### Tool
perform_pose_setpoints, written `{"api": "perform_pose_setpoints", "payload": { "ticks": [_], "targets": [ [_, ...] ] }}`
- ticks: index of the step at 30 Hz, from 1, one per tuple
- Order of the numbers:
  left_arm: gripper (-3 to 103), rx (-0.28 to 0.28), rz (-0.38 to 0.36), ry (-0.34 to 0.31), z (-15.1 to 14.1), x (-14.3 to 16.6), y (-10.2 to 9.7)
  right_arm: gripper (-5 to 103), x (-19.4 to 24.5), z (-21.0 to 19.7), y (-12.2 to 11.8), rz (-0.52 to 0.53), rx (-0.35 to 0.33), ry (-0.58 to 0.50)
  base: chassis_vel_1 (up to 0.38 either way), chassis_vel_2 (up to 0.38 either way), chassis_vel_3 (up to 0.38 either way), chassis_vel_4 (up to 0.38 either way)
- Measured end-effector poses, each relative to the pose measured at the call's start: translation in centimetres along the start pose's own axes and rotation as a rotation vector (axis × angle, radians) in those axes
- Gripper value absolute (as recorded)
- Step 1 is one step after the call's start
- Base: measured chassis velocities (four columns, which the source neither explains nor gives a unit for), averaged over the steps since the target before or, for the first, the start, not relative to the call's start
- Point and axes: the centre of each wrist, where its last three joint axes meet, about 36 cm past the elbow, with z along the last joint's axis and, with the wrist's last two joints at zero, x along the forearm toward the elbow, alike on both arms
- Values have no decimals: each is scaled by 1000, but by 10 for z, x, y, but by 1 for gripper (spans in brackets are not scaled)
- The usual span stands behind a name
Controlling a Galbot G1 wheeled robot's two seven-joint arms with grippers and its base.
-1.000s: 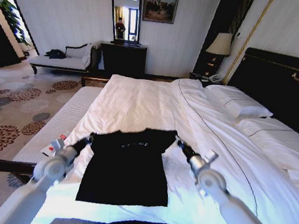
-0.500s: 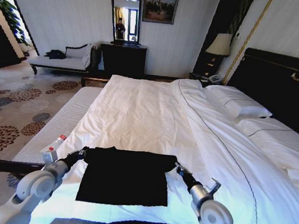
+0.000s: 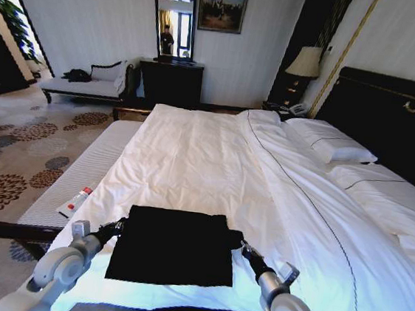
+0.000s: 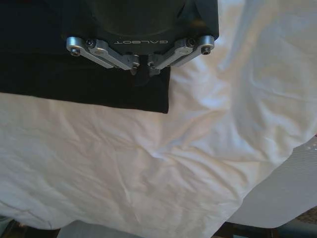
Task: Fold the clothes on the bed.
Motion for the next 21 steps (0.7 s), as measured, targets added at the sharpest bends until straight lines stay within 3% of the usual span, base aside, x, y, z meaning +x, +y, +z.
{"api": "perform_pose_setpoints", "payload": {
  "ticks": [5,14,21],
  "targets": [
    [2,-12,-19,0,-4,0,4,0,3,13,1,24,5,41,0,0,0,0],
    [2,4,16,-84,-47,17,-1,0,12,14,9,12,2,44,0,0,0,0],
    [2,-27,-11,-45,-27,12,-1,0,19,21,8,25,5,54,0,0,0,0]
  ]
}}
